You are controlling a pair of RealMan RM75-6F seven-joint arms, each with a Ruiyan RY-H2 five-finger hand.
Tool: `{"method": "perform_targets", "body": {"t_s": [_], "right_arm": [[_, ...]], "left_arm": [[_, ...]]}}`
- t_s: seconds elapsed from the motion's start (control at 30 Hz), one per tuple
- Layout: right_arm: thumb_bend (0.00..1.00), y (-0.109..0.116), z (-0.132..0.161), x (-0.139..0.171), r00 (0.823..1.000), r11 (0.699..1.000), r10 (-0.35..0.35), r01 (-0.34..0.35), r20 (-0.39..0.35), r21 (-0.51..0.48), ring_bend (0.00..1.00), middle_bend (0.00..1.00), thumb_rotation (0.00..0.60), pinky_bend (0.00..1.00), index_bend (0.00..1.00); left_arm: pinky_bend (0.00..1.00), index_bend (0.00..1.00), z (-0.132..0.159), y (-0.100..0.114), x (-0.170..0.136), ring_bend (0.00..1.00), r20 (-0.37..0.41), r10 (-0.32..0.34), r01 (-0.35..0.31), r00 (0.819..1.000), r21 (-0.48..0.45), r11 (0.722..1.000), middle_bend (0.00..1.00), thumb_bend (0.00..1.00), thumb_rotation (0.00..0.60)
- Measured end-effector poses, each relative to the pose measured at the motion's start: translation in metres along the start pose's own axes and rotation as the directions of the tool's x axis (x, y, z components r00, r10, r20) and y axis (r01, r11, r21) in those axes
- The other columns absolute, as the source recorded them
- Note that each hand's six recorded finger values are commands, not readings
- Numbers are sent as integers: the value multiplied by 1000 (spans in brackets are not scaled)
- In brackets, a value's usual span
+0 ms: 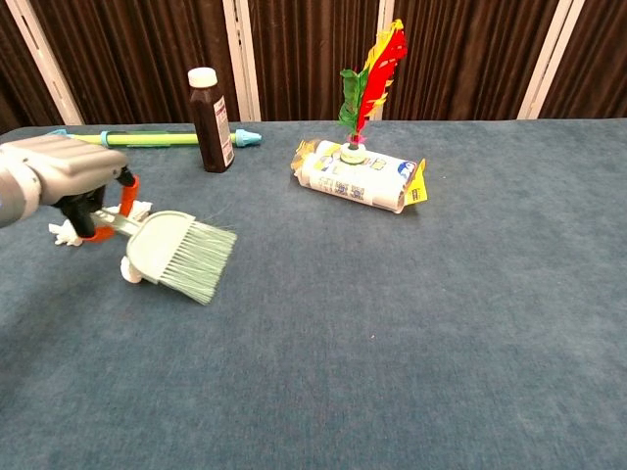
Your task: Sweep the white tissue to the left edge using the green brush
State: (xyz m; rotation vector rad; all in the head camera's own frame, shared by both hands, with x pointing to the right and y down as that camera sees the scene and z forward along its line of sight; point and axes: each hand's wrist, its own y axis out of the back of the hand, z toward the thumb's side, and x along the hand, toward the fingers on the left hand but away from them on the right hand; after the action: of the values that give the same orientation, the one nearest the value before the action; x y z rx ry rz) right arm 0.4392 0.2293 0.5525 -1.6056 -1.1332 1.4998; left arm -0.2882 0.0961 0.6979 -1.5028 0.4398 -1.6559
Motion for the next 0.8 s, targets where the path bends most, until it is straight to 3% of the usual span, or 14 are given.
{"method": "perform_targets", "body": {"t_s": [0.17, 0.4, 0.63, 0.8], "right_arm": [[376, -1, 2, 2, 1000, 1000, -1, 1, -4, 11, 0, 0, 600, 0, 0], [376, -1, 4, 1, 1000, 1000, -2, 2, -6, 18, 0, 0, 600, 0, 0], [376, -2, 7, 2, 1000, 1000, -1, 1, -15, 25, 0, 0, 600, 0, 0], [376, -3, 8, 1, 1000, 1000, 3, -3, -16, 25, 0, 0, 600, 0, 0]], "left_arm": [[1000, 743, -58, -3, 0, 1000, -110, 6, -3, 994, 23, 1000, 1000, 695, 600], [1000, 747, -149, 0, -12, 1000, -264, 28, -13, 964, 57, 998, 1000, 695, 600], [1000, 748, -185, 14, -18, 1000, -330, 72, -84, 941, -22, 996, 1000, 695, 600], [1000, 753, -184, 27, -20, 1000, -308, 114, -139, 944, -60, 988, 1000, 695, 600]]}}
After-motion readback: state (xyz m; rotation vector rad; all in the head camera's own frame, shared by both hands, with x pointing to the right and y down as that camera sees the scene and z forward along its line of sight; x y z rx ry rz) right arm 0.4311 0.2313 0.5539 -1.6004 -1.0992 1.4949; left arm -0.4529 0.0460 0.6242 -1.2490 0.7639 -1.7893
